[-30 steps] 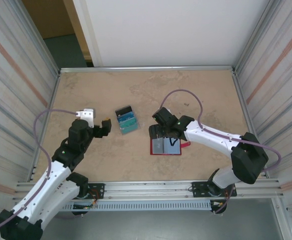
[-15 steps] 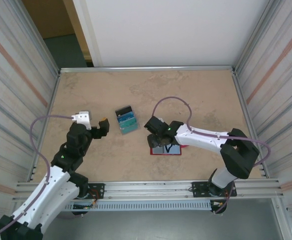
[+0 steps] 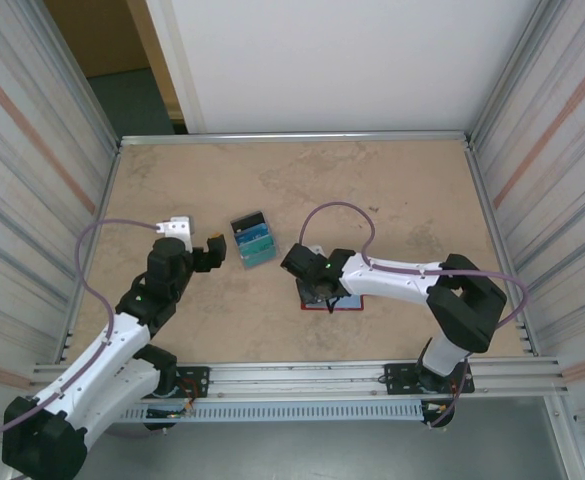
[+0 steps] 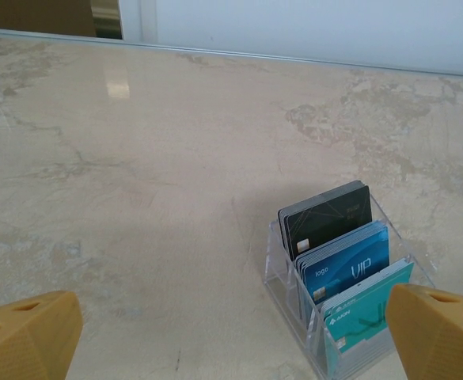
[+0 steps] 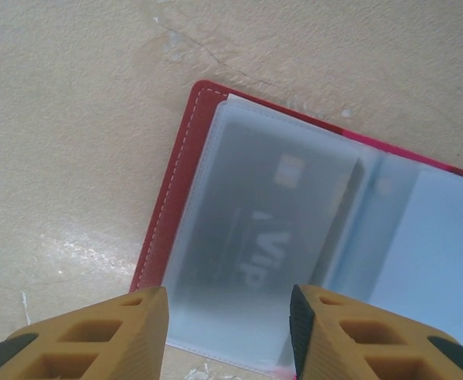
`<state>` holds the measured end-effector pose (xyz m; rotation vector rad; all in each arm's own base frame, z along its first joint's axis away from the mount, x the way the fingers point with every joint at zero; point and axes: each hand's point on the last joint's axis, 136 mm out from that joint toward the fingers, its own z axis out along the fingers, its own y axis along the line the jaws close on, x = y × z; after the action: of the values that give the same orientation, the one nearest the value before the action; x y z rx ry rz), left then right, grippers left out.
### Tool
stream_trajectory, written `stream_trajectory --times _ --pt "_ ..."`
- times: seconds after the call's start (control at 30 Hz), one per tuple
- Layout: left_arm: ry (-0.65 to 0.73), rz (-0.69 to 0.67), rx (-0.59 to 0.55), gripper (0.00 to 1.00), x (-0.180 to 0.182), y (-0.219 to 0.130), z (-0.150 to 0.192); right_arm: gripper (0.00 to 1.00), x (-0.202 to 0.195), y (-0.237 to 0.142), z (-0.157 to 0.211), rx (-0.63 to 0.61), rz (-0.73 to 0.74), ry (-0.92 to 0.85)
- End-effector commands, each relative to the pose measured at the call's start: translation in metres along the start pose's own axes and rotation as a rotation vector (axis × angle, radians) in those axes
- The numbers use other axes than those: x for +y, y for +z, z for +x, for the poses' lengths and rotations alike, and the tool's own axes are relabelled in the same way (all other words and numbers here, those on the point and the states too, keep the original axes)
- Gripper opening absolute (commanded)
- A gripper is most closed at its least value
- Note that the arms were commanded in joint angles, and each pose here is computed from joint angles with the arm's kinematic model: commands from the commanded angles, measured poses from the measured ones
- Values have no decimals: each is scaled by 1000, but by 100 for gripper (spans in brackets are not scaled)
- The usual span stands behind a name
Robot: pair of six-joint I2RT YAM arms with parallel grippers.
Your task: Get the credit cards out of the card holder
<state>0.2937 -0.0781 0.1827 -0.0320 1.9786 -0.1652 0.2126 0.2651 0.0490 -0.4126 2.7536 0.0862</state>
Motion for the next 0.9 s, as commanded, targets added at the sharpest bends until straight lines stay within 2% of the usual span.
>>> stream_trajectory --times 0.0,0.27,0.53,0.87 --pt "-24 7 -59 99 -2 -1 -20 46 0 8 12 36 7 26" --pt "-38 27 -44 99 -7 2 -18 53 4 15 24 60 -16 31" --pt "-44 32 -41 99 -7 2 -17 53 -3 26 31 83 26 36" --pt "-36 44 -41 99 -10 1 -19 38 -12 30 34 97 -11 94"
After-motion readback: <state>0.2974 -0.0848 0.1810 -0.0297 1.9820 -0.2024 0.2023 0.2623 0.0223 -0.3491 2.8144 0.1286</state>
